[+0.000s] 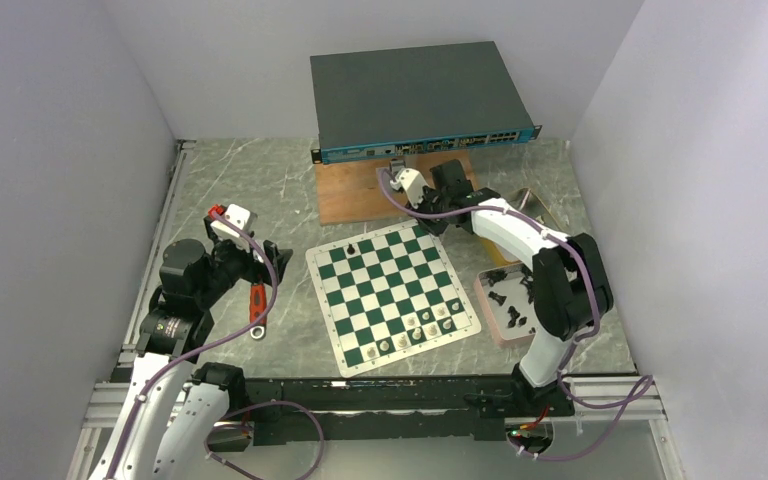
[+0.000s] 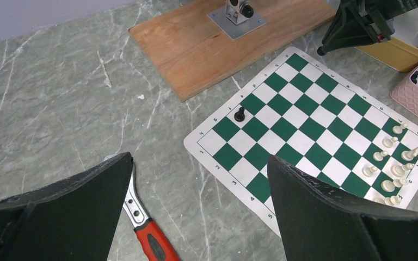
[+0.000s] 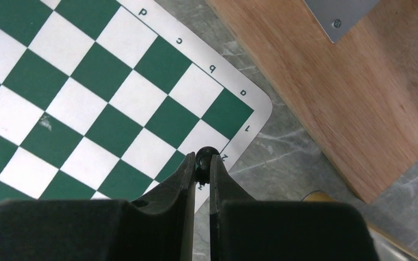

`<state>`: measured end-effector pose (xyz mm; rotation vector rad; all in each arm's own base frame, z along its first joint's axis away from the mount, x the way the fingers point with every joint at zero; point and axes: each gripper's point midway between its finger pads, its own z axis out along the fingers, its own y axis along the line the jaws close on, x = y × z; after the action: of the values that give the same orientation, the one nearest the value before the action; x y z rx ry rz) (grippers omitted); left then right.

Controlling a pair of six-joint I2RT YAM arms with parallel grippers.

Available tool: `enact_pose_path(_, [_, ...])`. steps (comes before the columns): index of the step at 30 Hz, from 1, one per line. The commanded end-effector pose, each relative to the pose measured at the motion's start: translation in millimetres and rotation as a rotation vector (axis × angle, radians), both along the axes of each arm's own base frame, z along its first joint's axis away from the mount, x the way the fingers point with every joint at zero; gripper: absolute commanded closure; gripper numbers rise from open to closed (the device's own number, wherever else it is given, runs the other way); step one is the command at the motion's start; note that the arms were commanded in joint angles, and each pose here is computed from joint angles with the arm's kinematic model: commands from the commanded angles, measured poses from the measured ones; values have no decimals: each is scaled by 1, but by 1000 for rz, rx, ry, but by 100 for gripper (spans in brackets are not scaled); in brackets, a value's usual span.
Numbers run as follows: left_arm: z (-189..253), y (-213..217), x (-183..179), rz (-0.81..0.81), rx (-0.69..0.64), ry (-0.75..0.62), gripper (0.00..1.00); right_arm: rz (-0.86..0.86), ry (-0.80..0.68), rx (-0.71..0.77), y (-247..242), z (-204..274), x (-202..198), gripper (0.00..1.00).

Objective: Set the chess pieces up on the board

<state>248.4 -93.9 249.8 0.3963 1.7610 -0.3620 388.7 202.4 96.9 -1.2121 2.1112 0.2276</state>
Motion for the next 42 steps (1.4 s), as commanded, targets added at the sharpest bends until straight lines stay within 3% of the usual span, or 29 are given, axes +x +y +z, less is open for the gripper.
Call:
enact_pose_path(1, [16, 1, 1, 3, -13, -42, 1, -57, -75, 44, 10, 17, 26, 96])
enact_pose_path(31, [13, 2, 5, 8, -13, -29, 1, -150, 11, 10, 15, -40, 53, 93])
enact_pose_path(42, [13, 3, 5, 9, -13, -29, 1, -164, 25, -6, 12, -49, 54, 85])
